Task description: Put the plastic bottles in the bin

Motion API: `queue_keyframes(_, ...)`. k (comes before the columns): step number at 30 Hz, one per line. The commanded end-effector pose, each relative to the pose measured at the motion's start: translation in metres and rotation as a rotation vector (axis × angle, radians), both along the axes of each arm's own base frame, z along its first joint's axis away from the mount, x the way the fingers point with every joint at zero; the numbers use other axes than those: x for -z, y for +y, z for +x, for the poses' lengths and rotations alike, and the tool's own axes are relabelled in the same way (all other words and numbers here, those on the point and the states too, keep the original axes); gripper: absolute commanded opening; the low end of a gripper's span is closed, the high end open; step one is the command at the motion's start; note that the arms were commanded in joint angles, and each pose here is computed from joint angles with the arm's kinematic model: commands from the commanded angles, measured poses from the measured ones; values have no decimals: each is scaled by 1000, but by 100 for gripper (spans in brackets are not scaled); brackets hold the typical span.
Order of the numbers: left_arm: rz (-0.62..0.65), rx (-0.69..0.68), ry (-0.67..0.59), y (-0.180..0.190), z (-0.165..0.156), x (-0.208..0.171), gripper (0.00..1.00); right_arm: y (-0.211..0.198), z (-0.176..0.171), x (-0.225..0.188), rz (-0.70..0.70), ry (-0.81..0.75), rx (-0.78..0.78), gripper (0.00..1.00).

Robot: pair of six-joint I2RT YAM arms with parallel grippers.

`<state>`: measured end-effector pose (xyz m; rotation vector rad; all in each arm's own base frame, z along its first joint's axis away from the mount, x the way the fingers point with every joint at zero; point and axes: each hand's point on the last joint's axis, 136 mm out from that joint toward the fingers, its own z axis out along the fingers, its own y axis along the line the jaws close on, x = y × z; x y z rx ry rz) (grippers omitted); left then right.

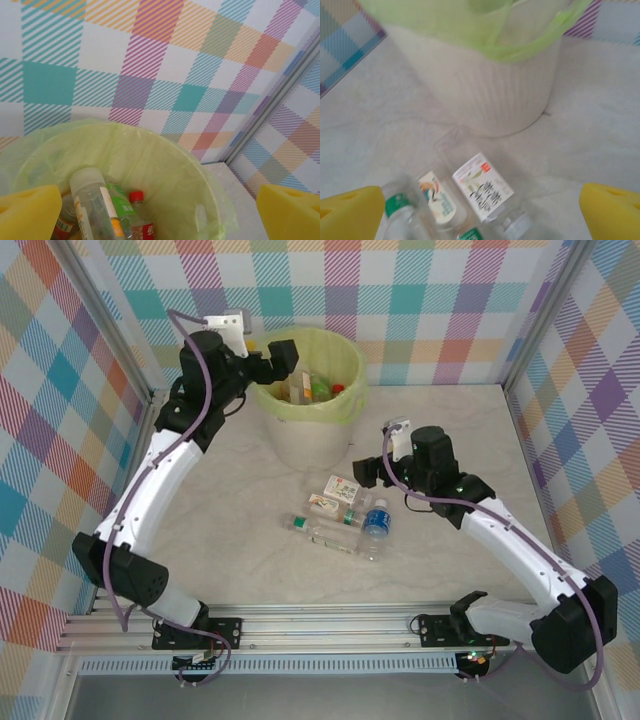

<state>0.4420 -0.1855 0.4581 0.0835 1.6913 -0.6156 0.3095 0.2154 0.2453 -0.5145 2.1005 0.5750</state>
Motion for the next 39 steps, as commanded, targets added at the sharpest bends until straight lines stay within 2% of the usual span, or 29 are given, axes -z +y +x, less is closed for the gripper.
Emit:
queue_keyframes(1, -121, -83, -59, 19, -11, -17, 100, 28, -34, 17, 36, 152, -207, 100)
queue_keyframes(7, -205, -149, -26, 39, -35, 7, 100, 43, -57, 51, -36, 295, -294, 99)
queue_keyframes(17, -275, -305, 113, 83, -63, 78, 100, 72, -88, 91, -147, 434, -427, 97)
queue_keyframes(27, -259, -416, 251, 113, -82, 136, 100, 82, -101, 131, -335, 456, -487, 96)
queue_keyframes(36, -279, -497, 290, 132, -93, 161, 100, 86, -92, 164, -559, 359, -441, 97)
queue_keyframes(39, -289, -513, 298, 136, -95, 167, 100, 88, -90, 170, -582, 344, -430, 96)
